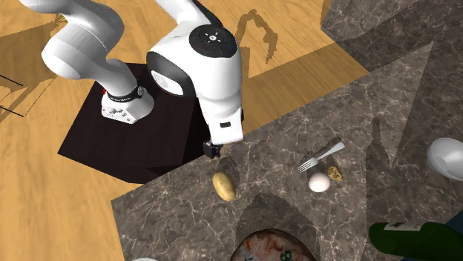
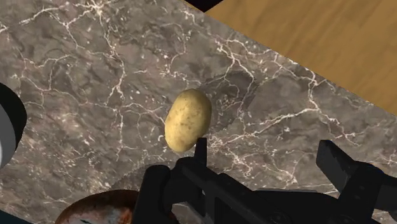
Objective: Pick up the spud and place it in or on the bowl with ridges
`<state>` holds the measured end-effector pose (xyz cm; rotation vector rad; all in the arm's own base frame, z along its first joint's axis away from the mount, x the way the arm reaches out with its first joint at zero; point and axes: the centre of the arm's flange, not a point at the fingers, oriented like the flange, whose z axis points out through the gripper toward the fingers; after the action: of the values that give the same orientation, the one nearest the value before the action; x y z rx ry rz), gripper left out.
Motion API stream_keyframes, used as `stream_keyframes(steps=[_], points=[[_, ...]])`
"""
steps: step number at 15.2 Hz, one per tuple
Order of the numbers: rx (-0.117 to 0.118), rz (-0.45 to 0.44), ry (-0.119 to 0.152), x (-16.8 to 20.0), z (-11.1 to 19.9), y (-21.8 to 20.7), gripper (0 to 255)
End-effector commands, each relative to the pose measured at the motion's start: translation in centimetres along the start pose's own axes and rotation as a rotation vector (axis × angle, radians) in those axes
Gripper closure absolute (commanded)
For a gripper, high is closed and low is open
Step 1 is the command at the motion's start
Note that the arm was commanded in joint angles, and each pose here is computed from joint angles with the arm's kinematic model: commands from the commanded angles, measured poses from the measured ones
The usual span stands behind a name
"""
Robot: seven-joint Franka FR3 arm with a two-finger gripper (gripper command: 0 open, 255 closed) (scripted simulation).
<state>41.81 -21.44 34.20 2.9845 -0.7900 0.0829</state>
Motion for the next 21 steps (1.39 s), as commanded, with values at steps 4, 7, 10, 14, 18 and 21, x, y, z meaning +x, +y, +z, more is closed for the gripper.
stream_keyframes(steps=[4,7,10,14,18,21], points=[[-0.003,0.119,-0.017,1.7,5.7,3.3,0],[-0.005,0.189,-0.028,2.4,9.0,5.4,0],[-0.007,0.255,-0.038,3.0,12.1,7.3,0],[-0.007,0.255,-0.038,2.9,14.2,7.3,0],[-0.007,0.255,-0.038,2.9,16.1,7.3,0],[-0.007,0.255,-0.038,2.9,16.1,7.3,0]])
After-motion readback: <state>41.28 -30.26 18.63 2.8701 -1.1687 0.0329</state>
